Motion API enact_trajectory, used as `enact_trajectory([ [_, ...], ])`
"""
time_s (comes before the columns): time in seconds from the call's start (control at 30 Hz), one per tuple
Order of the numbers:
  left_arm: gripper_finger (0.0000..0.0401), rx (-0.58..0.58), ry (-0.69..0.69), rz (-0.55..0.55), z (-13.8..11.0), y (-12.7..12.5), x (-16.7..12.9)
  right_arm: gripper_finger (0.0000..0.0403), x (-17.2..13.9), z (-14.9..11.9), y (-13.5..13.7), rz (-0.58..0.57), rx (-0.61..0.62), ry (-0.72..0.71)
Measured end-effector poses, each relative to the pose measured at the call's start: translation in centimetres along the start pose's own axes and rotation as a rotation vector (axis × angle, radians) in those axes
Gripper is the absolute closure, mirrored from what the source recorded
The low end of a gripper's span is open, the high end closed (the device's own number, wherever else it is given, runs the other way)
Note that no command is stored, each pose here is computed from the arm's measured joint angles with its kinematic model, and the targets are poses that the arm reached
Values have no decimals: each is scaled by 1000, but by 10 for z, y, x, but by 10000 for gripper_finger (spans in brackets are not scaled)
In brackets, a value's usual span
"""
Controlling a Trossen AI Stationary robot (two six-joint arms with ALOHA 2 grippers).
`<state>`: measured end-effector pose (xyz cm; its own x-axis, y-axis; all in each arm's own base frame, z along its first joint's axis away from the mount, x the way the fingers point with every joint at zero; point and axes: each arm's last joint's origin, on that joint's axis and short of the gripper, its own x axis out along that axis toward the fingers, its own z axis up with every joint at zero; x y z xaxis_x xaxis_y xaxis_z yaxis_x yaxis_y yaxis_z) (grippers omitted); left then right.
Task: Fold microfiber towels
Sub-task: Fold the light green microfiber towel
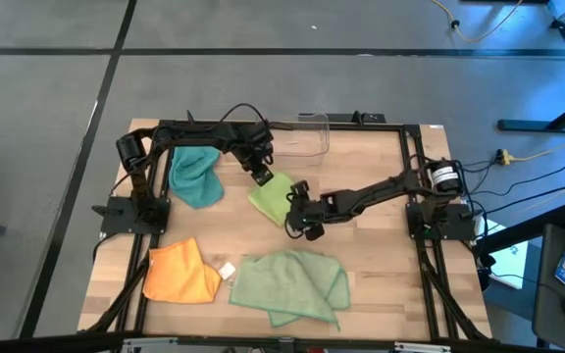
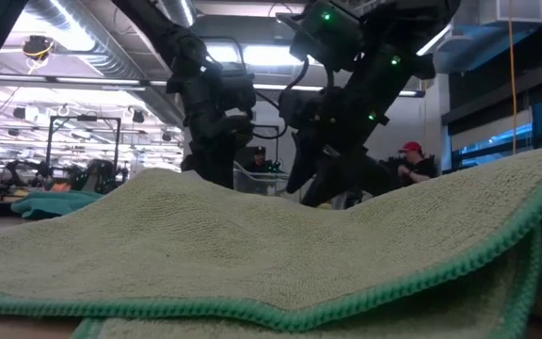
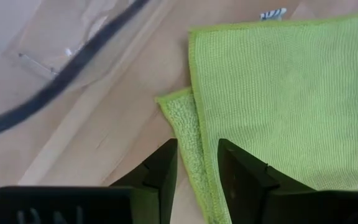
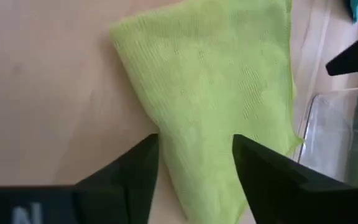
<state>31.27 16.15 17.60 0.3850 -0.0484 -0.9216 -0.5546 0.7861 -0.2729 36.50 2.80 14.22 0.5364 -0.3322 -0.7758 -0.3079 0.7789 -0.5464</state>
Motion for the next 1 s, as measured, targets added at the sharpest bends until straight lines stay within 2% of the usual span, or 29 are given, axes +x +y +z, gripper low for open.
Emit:
enact_trajectory([
  [0.13, 291, 11, 6, -8, -1, -6, 1, 175, -4, 3, 9, 17, -23, 2],
  [0.23, 281, -12, 18, -56, -2, -9, 1, 174, -6, 5, 13, 21, -34, -6],
  [0.43, 225, -71, 16, -36, -1, -3, 2, 177, -6, 5, 13, 20, -34, -6],
  [0.63, 173, -118, 61, -39, 0, 2, 30, 177, -6, 5, 12, 19, -33, -6],
  [0.73, 167, -123, 67, -51, 1, 4, 41, 178, -5, 5, 12, 19, -33, -6],
  [0.87, 166, -170, 90, -123, 1, 3, 48, 178, -5, 5, 11, 17, -31, -4],
  [1.0, 166, -162, 79, -106, 1, 1, 47, 178, -4, 3, 9, 14, -23, 1],
])
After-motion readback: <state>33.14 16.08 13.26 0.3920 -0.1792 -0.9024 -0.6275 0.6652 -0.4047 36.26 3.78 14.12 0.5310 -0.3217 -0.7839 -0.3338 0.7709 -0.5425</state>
